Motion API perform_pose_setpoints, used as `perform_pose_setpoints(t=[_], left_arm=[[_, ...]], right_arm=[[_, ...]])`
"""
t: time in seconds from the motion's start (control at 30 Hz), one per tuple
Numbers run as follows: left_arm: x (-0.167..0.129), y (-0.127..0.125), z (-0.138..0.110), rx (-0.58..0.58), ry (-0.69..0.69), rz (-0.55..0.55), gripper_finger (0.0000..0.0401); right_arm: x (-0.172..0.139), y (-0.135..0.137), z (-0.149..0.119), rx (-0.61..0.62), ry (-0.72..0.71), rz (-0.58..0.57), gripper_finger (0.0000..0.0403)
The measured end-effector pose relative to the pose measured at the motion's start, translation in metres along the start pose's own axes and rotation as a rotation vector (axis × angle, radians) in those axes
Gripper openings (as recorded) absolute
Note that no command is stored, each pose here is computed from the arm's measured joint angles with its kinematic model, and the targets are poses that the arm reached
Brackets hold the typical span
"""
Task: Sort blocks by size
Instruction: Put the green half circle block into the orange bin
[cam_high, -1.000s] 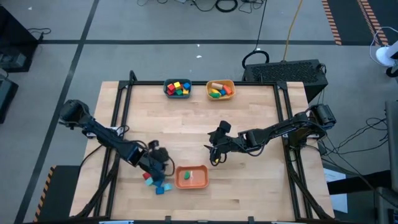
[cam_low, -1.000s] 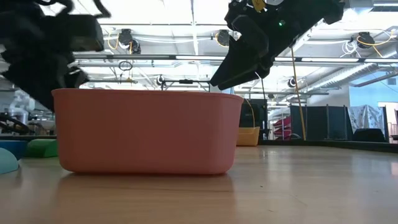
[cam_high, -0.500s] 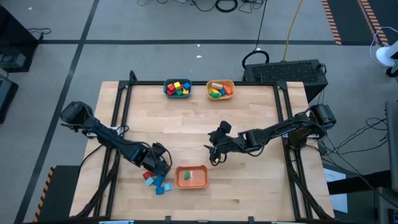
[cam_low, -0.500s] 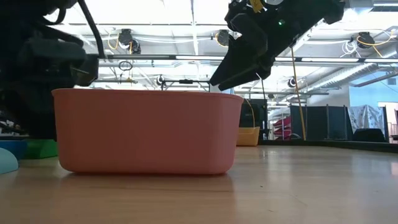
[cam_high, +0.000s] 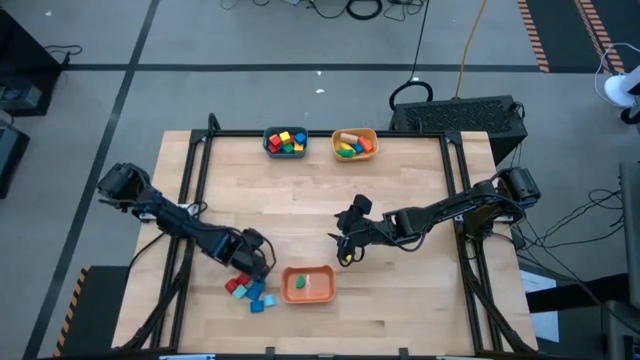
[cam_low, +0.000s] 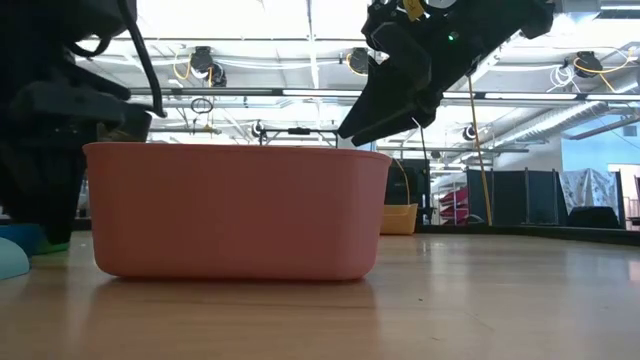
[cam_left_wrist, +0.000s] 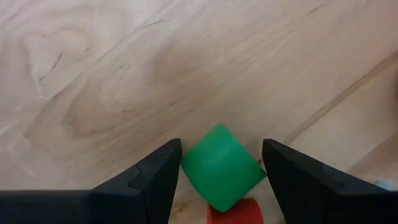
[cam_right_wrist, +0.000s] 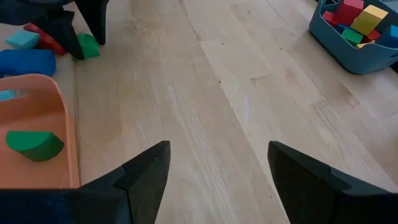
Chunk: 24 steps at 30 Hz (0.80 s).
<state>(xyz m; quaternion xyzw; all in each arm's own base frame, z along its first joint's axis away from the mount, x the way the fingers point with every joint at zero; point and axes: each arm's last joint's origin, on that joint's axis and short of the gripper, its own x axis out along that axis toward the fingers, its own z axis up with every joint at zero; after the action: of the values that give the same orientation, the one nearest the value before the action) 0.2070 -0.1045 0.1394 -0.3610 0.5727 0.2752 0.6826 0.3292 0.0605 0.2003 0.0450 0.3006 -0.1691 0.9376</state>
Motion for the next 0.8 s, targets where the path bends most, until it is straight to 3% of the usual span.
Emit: perform_pose_setpoints(t=[0.23, 0.37, 0.57, 0.8], left_arm=[[0.000, 0.018, 0.019, 0.042, -0.006, 0.143, 0.0232], [-0.004, 0.024, 0.027, 0.061, -0.020, 0.165, 0.0232], [-0.034, 0.016, 0.034, 0.053, -0.027, 0.219, 0.0232], [-0.048, 0.000, 0.026, -0.077, -0.022, 0.137, 0.0232]], right_arm=[[0.000, 0.000, 0.000, 0.000, 0.000, 0.000, 0.0256], [0.000, 0.000, 0.000, 0.001, 0.000, 0.000, 0.0256], [0.000, 0.000, 0.000, 0.002, 0.000, 0.000, 0.0256], [0.000, 0.000, 0.000, 0.002, 0.002, 0.004, 0.0256]])
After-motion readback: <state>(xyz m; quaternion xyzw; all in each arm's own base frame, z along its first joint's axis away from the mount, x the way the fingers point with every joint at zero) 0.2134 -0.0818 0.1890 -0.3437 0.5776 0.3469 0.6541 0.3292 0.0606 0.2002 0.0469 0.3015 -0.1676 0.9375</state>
